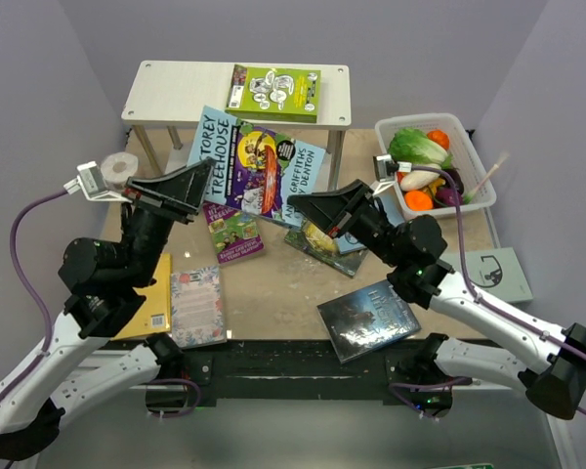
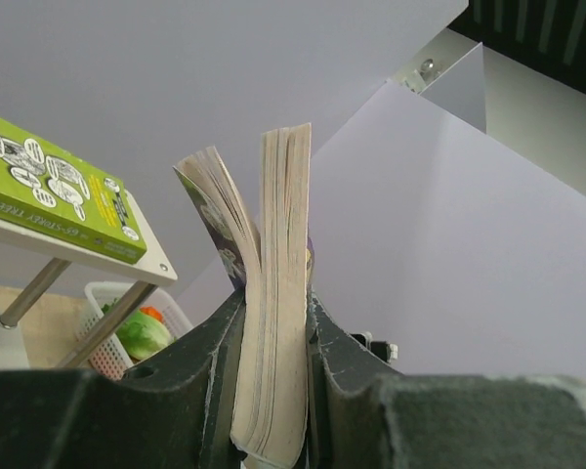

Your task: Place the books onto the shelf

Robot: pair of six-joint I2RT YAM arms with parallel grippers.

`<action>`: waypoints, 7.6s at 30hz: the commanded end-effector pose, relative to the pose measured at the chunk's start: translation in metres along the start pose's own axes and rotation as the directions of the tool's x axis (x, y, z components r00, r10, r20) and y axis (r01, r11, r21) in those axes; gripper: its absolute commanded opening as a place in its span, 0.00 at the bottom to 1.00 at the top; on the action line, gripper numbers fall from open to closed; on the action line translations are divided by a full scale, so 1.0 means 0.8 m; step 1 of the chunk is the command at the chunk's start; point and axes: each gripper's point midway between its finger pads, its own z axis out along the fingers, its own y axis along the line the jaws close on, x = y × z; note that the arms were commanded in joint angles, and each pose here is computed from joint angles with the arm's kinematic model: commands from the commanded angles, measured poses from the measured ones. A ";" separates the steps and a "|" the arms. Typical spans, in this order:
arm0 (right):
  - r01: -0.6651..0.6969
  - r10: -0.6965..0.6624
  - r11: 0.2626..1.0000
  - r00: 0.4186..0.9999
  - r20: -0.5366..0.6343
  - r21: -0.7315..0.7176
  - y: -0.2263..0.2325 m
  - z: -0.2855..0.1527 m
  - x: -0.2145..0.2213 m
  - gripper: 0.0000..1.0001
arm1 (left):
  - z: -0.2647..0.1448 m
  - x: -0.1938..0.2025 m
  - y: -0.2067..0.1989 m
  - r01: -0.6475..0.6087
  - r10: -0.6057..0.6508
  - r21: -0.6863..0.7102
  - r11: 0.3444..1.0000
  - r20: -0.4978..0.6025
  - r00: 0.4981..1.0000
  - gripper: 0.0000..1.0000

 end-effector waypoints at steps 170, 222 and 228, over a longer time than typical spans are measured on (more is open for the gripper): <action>0.288 -0.310 0.703 0.947 -0.084 0.650 -0.247 0.115 -0.228 0.34 | 0.270 0.013 0.270 -0.068 0.057 -0.018 0.998 -0.349 0.935 0.15; 0.297 -0.316 0.675 0.944 -0.099 0.676 -0.259 0.122 -0.224 0.37 | 0.258 -0.018 0.272 -0.089 0.070 -0.049 0.995 -0.301 0.951 0.29; 0.295 -0.328 0.673 0.941 -0.083 0.678 -0.248 0.112 -0.236 0.42 | 0.251 -0.042 0.281 -0.095 0.069 -0.089 0.991 -0.261 0.963 0.41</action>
